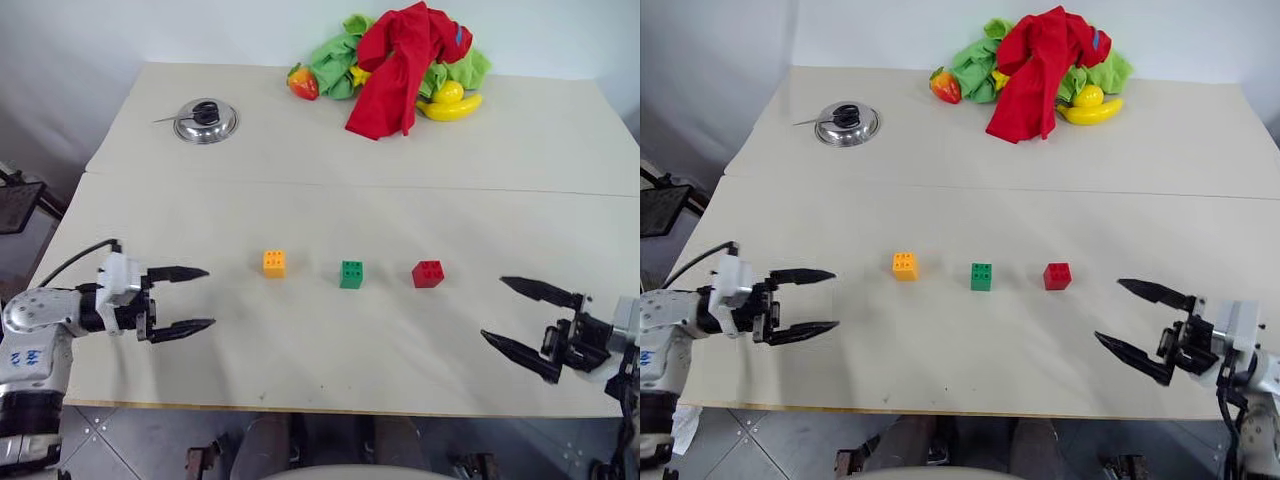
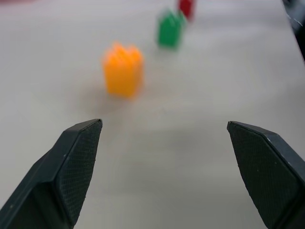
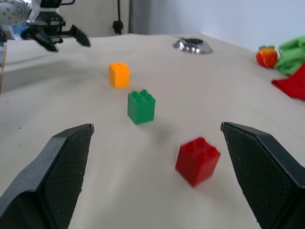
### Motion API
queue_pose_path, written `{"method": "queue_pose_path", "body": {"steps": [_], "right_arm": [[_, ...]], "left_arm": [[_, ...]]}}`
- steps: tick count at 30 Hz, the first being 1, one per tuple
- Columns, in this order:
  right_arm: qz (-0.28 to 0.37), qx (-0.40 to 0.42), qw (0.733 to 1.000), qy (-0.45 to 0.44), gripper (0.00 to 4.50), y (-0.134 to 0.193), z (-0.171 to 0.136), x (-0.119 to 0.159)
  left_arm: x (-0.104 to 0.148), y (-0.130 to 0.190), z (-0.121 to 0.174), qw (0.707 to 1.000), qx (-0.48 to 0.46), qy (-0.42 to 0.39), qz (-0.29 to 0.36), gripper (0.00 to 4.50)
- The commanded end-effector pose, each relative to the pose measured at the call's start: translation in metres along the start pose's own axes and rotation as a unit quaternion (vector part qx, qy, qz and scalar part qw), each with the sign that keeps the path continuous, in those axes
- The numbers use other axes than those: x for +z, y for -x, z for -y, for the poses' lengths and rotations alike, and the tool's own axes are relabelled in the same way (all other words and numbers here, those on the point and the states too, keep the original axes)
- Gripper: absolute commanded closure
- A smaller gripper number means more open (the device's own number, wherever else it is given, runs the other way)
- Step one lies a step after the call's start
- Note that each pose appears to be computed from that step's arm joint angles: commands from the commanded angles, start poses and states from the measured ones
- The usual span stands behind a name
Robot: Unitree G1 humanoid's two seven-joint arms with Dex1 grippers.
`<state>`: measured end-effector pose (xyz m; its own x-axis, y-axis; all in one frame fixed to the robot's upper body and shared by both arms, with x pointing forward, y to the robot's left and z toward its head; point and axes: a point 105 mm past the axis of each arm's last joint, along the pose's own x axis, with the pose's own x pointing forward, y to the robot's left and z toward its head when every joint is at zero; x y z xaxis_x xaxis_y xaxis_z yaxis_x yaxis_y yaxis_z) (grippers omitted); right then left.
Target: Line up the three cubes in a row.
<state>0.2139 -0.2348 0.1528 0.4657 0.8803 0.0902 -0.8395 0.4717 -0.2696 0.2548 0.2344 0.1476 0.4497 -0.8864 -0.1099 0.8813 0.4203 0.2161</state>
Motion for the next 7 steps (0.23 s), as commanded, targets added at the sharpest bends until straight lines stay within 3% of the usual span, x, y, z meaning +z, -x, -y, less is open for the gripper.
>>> {"method": "queue_pose_path", "body": {"steps": [1,7], "right_arm": [[0.017,0.018,1.0,0.0,0.0,-0.006,-0.0027,0.001],[0.013,0.028,1.0,-0.001,0.0,-0.0057,-0.0017,-0.0033]], "left_arm": [[0.0063,0.0024,0.0019,0.999,0.026,-0.009,0.017,0.03],[-0.0019,0.0006,0.0028,0.999,0.03,-0.026,0.016,0.03]]}}
